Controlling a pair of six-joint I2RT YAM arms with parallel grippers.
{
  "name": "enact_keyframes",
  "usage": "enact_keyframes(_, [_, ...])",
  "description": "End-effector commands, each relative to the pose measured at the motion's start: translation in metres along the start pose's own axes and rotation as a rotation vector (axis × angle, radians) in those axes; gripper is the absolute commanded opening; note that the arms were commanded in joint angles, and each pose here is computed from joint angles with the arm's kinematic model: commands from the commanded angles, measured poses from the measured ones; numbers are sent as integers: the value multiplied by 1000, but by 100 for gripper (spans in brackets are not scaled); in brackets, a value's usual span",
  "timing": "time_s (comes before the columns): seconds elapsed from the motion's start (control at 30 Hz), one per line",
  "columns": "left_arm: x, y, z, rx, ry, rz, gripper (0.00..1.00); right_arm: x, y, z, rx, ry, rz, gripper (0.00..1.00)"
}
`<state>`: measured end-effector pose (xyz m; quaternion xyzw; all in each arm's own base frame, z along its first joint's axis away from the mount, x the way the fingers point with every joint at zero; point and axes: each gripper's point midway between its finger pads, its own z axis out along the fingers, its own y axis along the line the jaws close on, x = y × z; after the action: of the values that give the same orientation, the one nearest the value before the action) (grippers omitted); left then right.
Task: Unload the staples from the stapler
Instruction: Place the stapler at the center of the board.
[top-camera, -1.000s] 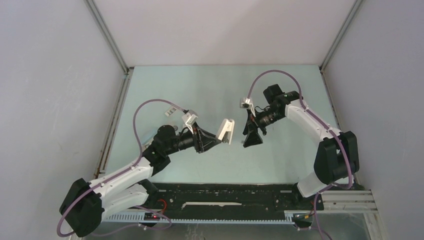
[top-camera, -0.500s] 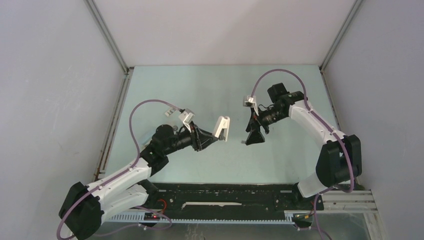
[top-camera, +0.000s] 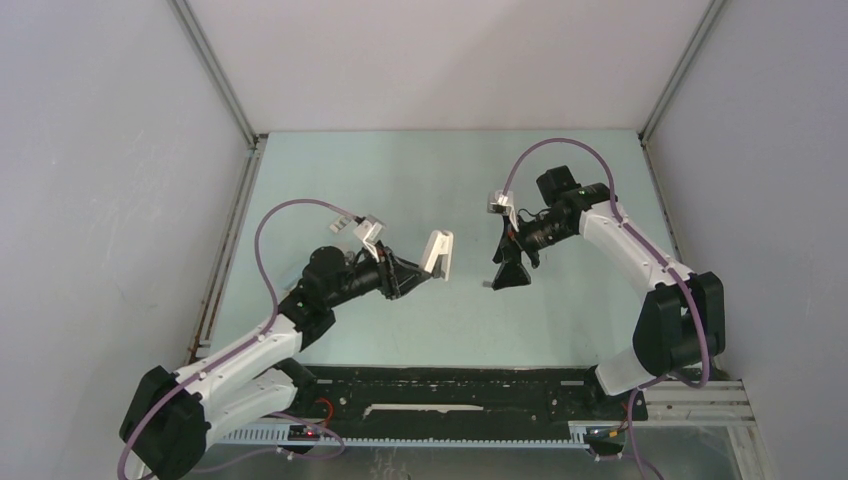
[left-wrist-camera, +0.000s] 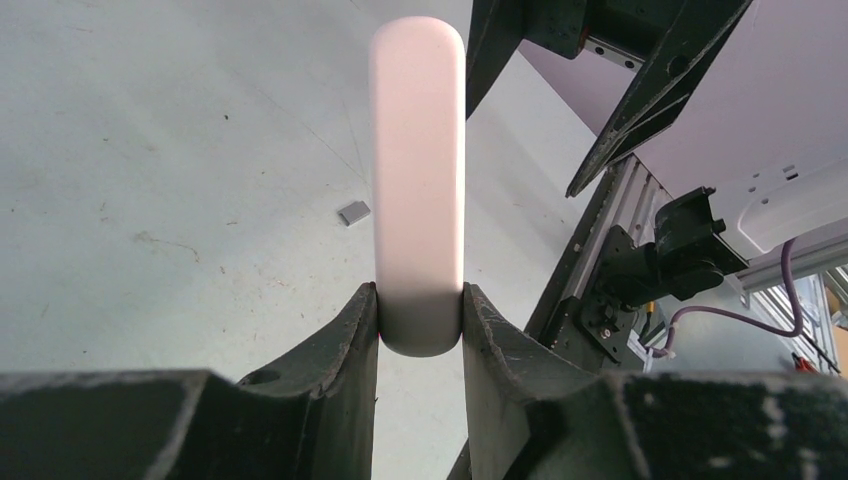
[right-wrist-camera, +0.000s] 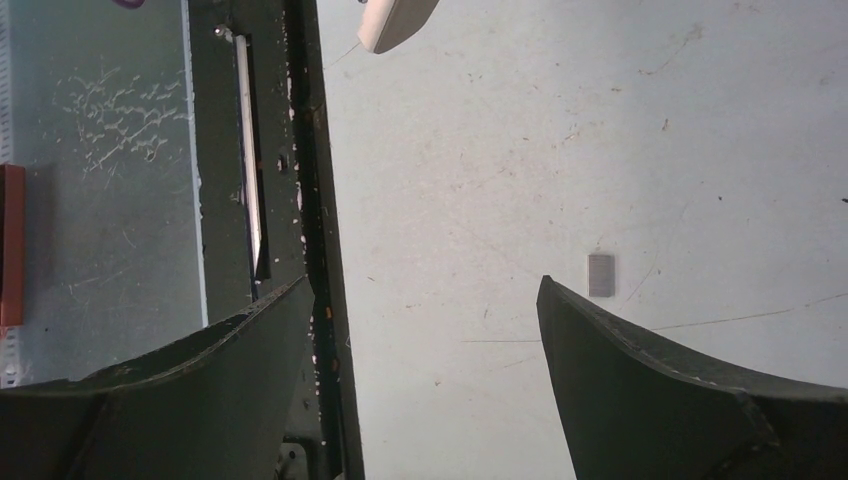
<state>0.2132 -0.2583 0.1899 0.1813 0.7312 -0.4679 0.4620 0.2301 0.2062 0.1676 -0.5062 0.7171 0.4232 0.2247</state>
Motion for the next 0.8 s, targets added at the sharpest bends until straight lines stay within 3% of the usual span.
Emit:
enact_keyframes(0.0, [-25,-6,2,20,-69,38,0,-6,3,-7,20,-23,-28,92])
enact_keyframes(0.77, [-55,30,20,-82,-69,-49,0,-6,1,-13,47,-26,-31,92])
